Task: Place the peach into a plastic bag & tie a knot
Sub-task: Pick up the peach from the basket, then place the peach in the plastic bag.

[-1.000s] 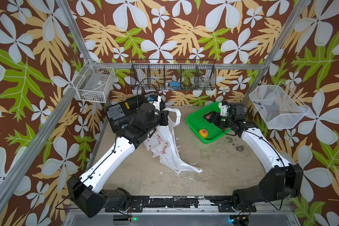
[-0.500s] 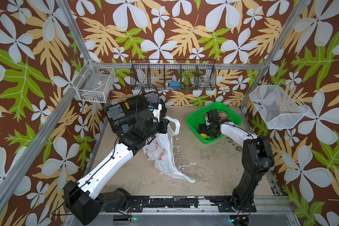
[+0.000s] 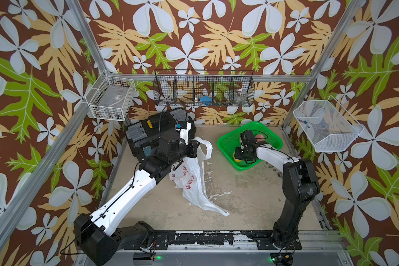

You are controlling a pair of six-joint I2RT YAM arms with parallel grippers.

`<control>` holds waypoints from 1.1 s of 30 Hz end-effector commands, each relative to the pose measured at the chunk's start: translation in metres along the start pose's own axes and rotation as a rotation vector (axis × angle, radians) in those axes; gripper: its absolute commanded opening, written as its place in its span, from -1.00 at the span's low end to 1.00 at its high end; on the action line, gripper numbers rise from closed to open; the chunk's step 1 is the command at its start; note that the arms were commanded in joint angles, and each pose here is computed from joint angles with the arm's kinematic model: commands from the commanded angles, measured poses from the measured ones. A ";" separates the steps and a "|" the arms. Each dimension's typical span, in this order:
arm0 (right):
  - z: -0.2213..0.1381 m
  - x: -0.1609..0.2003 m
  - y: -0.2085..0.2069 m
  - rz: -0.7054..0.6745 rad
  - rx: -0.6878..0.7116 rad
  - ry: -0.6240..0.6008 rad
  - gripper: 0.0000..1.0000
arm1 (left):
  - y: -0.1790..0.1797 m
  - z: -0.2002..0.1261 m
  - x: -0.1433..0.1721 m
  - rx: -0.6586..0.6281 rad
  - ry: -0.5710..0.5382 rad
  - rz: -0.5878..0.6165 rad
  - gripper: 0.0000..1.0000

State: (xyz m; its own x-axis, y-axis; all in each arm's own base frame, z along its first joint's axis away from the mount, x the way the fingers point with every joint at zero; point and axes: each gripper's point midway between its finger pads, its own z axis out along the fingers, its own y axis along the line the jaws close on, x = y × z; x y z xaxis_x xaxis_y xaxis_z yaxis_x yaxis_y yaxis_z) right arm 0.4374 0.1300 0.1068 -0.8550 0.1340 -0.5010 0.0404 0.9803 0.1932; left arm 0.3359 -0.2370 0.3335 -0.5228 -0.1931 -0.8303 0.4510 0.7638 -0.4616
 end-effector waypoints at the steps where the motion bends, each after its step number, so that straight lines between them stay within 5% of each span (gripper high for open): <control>1: -0.050 -0.008 0.038 -0.072 -0.147 -0.087 -0.34 | 0.005 -0.001 0.000 -0.032 0.010 -0.014 -1.00; 10: -0.167 0.131 0.159 -0.209 -0.722 0.090 -0.73 | 0.010 0.007 0.015 -0.048 0.093 -0.005 -1.00; 21: -0.209 0.150 0.247 -0.204 -0.988 0.154 -0.98 | 0.015 0.008 0.038 -0.047 0.141 -0.058 -1.00; 28: -0.151 0.122 0.246 0.058 -0.816 0.058 -0.80 | 0.005 0.004 0.030 -0.015 0.106 -0.118 -1.00; 33: -0.103 0.099 0.195 0.183 -0.466 -0.121 -0.74 | -0.010 0.003 0.020 0.058 0.041 -0.272 -1.00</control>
State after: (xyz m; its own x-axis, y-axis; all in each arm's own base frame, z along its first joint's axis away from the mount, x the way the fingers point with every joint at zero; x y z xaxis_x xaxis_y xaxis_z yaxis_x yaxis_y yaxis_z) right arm 0.2692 0.3545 0.1882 -0.8904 0.1526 -0.4289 -0.2249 0.6718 0.7057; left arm 0.3239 -0.2413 0.3012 -0.6597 -0.2560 -0.7065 0.3402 0.7365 -0.5846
